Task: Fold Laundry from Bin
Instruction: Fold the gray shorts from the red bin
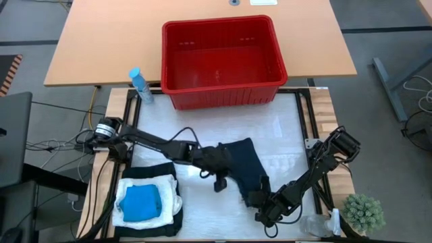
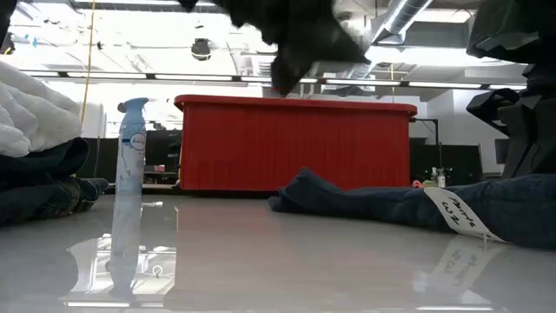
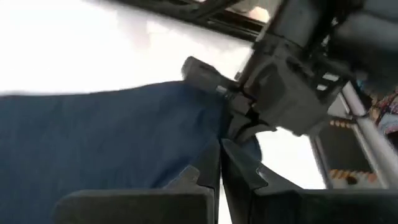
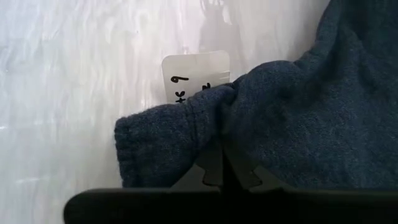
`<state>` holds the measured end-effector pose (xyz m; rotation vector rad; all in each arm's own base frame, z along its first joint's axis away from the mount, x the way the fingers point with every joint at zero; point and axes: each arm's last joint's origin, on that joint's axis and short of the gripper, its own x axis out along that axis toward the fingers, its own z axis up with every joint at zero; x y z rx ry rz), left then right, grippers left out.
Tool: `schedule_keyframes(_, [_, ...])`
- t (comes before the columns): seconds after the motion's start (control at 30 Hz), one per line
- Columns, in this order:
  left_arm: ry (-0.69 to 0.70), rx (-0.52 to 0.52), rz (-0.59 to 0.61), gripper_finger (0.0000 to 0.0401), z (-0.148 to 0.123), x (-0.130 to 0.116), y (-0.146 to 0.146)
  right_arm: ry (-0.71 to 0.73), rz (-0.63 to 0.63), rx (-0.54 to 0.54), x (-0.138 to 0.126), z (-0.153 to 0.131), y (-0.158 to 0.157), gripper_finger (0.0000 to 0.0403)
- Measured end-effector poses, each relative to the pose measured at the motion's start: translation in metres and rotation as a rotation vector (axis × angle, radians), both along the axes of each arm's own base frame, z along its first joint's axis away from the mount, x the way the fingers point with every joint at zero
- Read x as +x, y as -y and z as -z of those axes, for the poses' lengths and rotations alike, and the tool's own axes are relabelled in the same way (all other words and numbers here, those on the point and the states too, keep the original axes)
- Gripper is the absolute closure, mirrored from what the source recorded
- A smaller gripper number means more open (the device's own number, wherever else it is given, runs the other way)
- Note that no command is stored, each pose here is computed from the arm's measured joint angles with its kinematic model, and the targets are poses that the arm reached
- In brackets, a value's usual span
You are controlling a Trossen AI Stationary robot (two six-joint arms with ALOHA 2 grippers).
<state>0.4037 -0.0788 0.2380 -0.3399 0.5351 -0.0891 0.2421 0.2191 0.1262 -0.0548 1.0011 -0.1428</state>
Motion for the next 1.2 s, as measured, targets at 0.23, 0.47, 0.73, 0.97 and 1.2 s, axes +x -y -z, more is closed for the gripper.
schedule_keyframes(0.23, [-0.122, 0.191, -0.145, 0.0397, 0.061, 0.0, 0.01, 0.015, -0.009, 0.022, 0.0, 0.0, -0.003, 0.0386])
schedule_keyframes(0.47, [-0.193, 0.19, -0.239, 0.0397, 0.105, 0.008, 0.018, 0.031, -0.032, 0.061, -0.002, -0.001, -0.011, 0.0386])
schedule_keyframes(0.73, [-0.262, 0.17, -0.2, 0.0397, 0.125, 0.003, 0.03, 0.038, -0.083, 0.094, -0.01, -0.008, -0.02, 0.0366])
schedule_keyframes(0.97, [-0.27, 0.162, -0.217, 0.0397, 0.125, 0.003, 0.03, 0.07, -0.134, 0.185, -0.018, -0.044, -0.016, 0.0355])
schedule_keyframes(1.2, [-0.267, 0.169, -0.216, 0.0397, 0.123, 0.002, 0.029, 0.12, -0.013, 0.214, -0.023, -0.06, -0.008, 0.0356])
